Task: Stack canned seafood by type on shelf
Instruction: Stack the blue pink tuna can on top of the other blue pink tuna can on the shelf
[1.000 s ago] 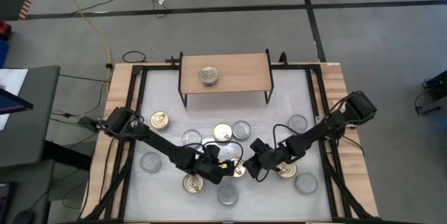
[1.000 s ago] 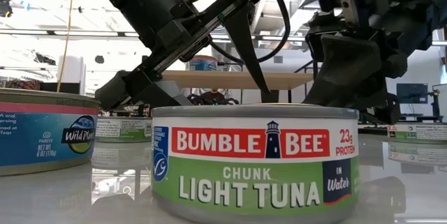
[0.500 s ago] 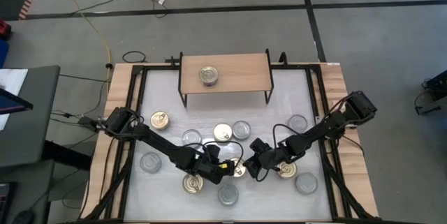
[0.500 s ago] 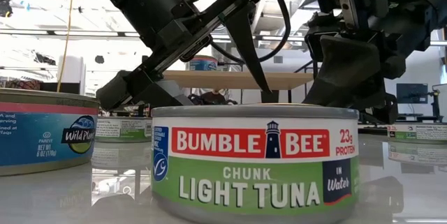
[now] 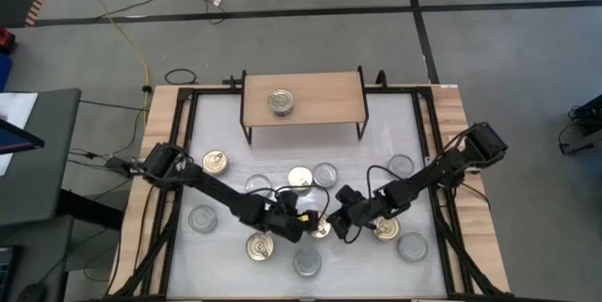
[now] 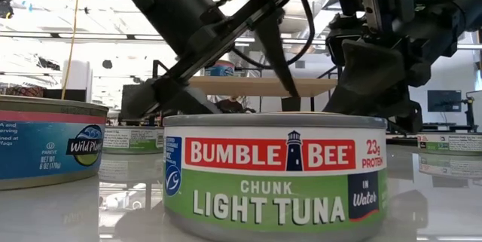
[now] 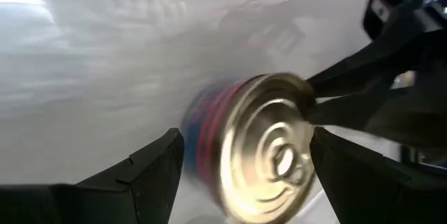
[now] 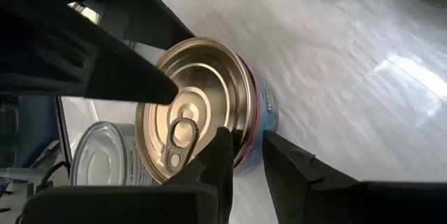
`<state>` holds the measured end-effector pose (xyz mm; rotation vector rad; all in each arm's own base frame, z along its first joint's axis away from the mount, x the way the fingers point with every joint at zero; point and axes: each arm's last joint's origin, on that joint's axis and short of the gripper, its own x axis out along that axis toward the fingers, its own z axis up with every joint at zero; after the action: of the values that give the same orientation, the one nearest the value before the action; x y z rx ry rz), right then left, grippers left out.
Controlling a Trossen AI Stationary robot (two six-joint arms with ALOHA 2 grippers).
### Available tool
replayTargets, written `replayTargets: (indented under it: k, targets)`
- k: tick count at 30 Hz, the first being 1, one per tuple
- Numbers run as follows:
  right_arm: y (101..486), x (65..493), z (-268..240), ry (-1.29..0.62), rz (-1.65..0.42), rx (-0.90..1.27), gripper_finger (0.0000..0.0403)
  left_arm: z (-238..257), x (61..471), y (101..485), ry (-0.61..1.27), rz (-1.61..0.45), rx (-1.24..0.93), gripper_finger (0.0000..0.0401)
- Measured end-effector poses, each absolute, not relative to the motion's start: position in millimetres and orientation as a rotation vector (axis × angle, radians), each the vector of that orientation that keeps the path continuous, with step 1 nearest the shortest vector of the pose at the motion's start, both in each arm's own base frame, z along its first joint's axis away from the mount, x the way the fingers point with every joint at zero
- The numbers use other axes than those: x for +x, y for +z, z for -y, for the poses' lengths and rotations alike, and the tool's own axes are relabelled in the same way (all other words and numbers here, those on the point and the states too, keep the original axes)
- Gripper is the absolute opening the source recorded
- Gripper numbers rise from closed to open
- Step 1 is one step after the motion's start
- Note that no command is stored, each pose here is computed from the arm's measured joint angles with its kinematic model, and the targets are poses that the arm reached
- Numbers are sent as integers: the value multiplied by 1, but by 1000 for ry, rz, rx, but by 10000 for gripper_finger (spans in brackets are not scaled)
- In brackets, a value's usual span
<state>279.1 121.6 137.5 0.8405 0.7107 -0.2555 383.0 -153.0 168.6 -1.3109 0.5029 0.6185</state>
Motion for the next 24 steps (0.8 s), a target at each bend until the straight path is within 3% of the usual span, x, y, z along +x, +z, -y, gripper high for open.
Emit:
replayTargets:
  k: [9, 24]
  targets:
    - [137, 279, -121, -256, -712, 841, 100, 152, 383, 167, 603, -554, -1311, 295]
    - [137, 279, -121, -255, -711, 842, 55, 157, 381, 166, 578, -617, -1341, 295]
